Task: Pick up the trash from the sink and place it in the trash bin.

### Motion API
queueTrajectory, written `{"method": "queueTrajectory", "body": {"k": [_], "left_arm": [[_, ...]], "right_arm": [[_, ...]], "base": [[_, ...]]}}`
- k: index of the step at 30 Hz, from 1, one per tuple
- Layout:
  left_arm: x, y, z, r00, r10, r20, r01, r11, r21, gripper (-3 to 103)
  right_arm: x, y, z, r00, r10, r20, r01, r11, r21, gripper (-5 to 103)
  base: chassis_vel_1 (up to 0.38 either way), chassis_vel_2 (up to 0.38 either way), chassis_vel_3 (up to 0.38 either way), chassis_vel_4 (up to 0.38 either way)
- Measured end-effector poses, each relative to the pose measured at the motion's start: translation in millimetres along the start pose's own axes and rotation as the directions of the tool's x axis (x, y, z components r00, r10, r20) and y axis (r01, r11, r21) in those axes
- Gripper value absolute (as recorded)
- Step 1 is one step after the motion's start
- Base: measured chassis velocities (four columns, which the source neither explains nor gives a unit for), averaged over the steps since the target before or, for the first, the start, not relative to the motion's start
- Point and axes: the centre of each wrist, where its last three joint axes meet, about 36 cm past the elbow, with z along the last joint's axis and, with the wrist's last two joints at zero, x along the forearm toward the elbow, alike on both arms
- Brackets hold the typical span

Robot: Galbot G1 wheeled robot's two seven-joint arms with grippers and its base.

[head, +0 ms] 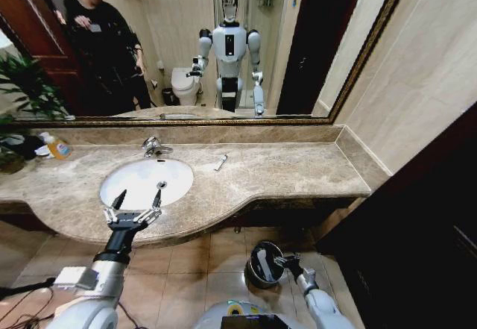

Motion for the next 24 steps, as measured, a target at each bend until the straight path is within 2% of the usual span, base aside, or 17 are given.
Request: {"method": "queueTrajectory", "body": {"k": [5,10,14,17,20,22,23,24], "left_arm": [[0,0.0,0,1.000,0.000,0.000,0.000,1.000,0.000,100],[0,0.0,0,1.000,0.000,0.000,0.000,1.000,0.000,100],[0,0.0,0,1.000,0.000,0.000,0.000,1.000,0.000,100],[0,0.0,0,1.000,0.000,0.000,0.000,1.000,0.000,100],[0,0.0,0,1.000,0.000,0.000,0.000,1.000,0.000,100],[0,0.0,0,1.000,0.000,0.000,0.000,1.000,0.000,100],[0,0.0,0,1.000,0.000,0.000,0.000,1.000,0.000,100],[0,0.0,0,1.000,0.000,0.000,0.000,1.000,0.000,100]], "right_arm": [[8,-4,-16,1.000,-0.019,0.019,0.019,1.000,0.016,100],[31,-16,-46,0.995,-0.044,0.088,0.040,0.998,0.040,100],[54,-16,-63,0.988,-0.077,0.132,0.071,0.996,0.045,100],[75,-23,-78,0.960,-0.187,0.211,0.175,0.982,0.075,100],[81,-26,-87,0.941,-0.235,0.241,0.217,0.971,0.101,100],[89,-32,-114,0.909,-0.281,0.307,0.250,0.958,0.138,100],[89,-32,-114,0.909,-0.281,0.307,0.250,0.958,0.138,100],[90,-35,-130,0.898,-0.283,0.337,0.250,0.958,0.139,100]], "base": [[0.000,0.000,0.000,0.000],[0.000,0.000,0.000,0.000],[0.000,0.000,0.000,0.000],[0.000,0.000,0.000,0.000],[0.000,0.000,0.000,0.000],[0.000,0.000,0.000,0.000],[0.000,0.000,0.000,0.000],[0.000,0.000,0.000,0.000]]}}
